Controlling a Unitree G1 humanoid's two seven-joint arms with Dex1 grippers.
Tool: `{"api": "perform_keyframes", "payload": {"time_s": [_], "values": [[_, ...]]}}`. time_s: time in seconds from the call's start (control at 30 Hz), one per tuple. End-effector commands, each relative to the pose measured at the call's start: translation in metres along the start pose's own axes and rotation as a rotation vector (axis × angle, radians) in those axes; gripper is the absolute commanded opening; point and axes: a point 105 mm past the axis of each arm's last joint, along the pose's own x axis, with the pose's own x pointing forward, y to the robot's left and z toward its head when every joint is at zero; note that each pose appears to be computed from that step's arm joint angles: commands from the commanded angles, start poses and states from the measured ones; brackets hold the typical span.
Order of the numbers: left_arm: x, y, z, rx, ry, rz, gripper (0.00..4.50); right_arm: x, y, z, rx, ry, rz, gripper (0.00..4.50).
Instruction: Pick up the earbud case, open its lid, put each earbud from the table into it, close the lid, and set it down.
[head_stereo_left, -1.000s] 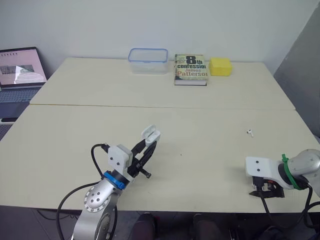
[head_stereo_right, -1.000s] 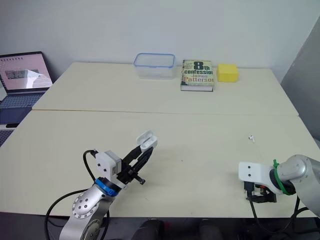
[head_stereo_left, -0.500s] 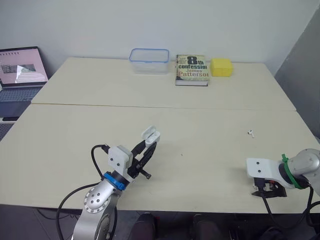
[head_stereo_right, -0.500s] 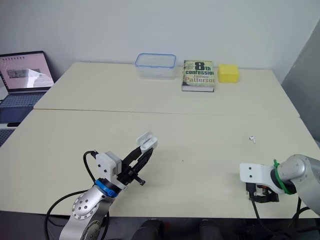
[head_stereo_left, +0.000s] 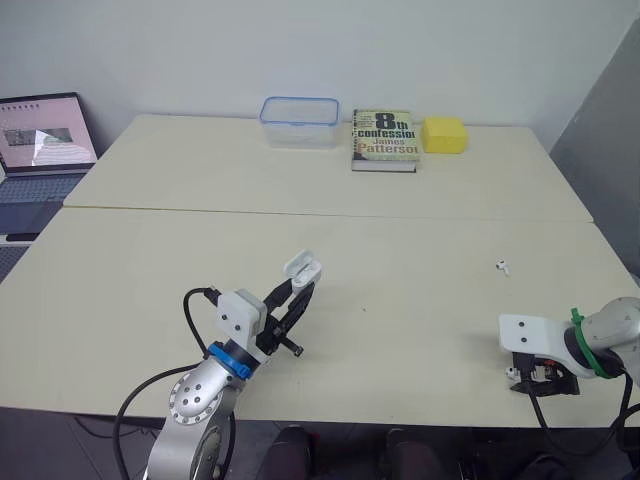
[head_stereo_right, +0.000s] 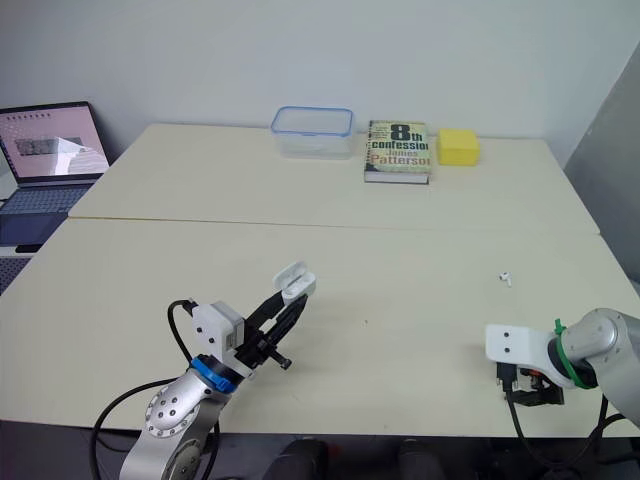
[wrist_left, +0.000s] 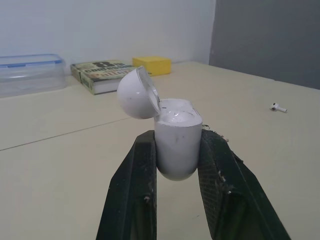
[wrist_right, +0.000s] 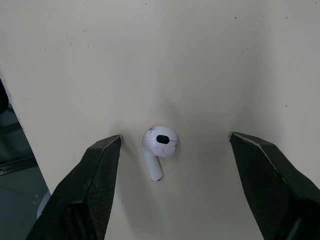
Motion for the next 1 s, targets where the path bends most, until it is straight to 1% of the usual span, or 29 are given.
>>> {"api": "perform_keyframes", "payload": {"time_s": [0.03, 0.17, 0.23, 0.5, 0.63, 0.67, 0.73, 0.77, 0.8, 0.83, 0.97, 1.0], "values": [[0.003, -0.002, 0.012, 0.022, -0.040, -0.007, 0.75, 0.000, 0.000, -0.006, 0.017, 0.026, 0.001, 2.37], [0.004, -0.001, 0.012, 0.023, -0.042, -0.007, 0.75, -0.002, -0.001, -0.004, 0.013, 0.017, 0.004, 0.97], [0.004, -0.001, 0.012, 0.023, -0.042, -0.007, 0.75, -0.002, -0.001, -0.002, 0.012, 0.011, 0.005, 0.39], [0.005, -0.001, 0.011, 0.024, -0.044, -0.014, 0.75, -0.016, -0.009, 0.010, 0.001, -0.047, -0.022, 0.39], [0.007, -0.001, 0.012, 0.022, -0.057, -0.021, 0.75, -0.034, -0.020, 0.039, -0.010, -0.201, -0.046, 0.39], [0.007, -0.001, 0.013, 0.021, -0.061, -0.023, 0.75, -0.040, -0.022, 0.051, -0.014, -0.265, -0.051, 0.39], [0.012, -0.002, 0.016, 0.016, -0.080, -0.029, 0.75, -0.055, -0.029, 0.086, -0.005, -0.456, -0.075, 0.39], [0.013, -0.003, 0.018, 0.014, -0.087, -0.032, 0.75, -0.061, -0.031, 0.098, -0.002, -0.521, -0.078, 0.39], [0.016, -0.004, 0.020, 0.012, -0.098, -0.034, 0.75, -0.067, -0.031, 0.111, 0.019, -0.597, -0.070, 0.39], [0.019, -0.004, 0.023, 0.010, -0.111, -0.034, 0.75, -0.074, -0.034, 0.128, 0.050, -0.703, -0.075, 0.39], [0.028, -0.005, 0.032, 0.009, -0.148, -0.037, 0.75, -0.100, -0.045, 0.175, 0.158, -1.022, -0.095, 0.39], [0.030, -0.005, 0.033, 0.009, -0.152, -0.037, 0.75, -0.103, -0.047, 0.181, 0.180, -1.071, -0.102, 0.39]]}}
